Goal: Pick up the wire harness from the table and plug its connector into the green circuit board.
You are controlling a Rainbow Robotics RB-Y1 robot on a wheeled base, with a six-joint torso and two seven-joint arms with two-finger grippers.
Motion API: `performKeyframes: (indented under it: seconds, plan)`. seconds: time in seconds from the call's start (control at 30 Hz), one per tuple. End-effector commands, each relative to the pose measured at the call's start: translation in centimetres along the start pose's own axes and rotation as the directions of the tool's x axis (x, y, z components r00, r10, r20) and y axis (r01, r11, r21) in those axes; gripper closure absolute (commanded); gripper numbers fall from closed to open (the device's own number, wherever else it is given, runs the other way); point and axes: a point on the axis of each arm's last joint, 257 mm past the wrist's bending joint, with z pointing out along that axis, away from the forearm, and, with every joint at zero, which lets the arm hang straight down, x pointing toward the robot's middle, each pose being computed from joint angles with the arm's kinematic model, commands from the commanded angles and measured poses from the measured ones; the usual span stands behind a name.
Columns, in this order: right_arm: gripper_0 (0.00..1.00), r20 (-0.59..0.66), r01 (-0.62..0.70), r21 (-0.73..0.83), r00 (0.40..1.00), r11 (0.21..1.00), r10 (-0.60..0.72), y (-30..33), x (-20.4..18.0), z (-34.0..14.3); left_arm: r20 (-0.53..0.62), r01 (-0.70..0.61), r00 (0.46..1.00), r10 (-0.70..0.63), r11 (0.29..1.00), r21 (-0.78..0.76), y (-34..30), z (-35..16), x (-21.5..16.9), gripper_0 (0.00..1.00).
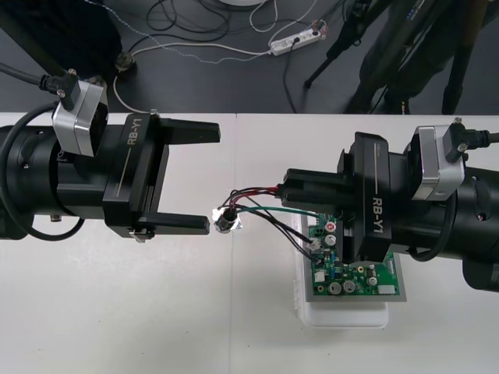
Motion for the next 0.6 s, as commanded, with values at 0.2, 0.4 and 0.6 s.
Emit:
performKeyframes:
  seconds: [0.2, 0.4, 0.6]
  plan:
    - [0.97, -0.045, -0.020, 0.032, 0.999, 0.999, 0.022, 0.2, -1.0, 0.4, 0.023, -0.052, 0.998, 0.051, 0.997, 0.054, -1.4, 1.0, 0.0, 0.00]
    - [0.97, -0.064, -0.019, 0.044, 0.998, 0.999, 0.022, -0.1, -0.5, 0.4, 0.024, -0.052, 0.998, 0.050, 0.996, 0.076, -1.9, 1.5, 0.1, 0.00]
    - [0.97, -0.059, -0.023, 0.046, 0.998, 0.999, 0.026, -0.3, -0.7, 0.5, 0.023, -0.041, 0.999, 0.040, 0.996, 0.084, -2.0, 2.0, 0.4, 0.00]
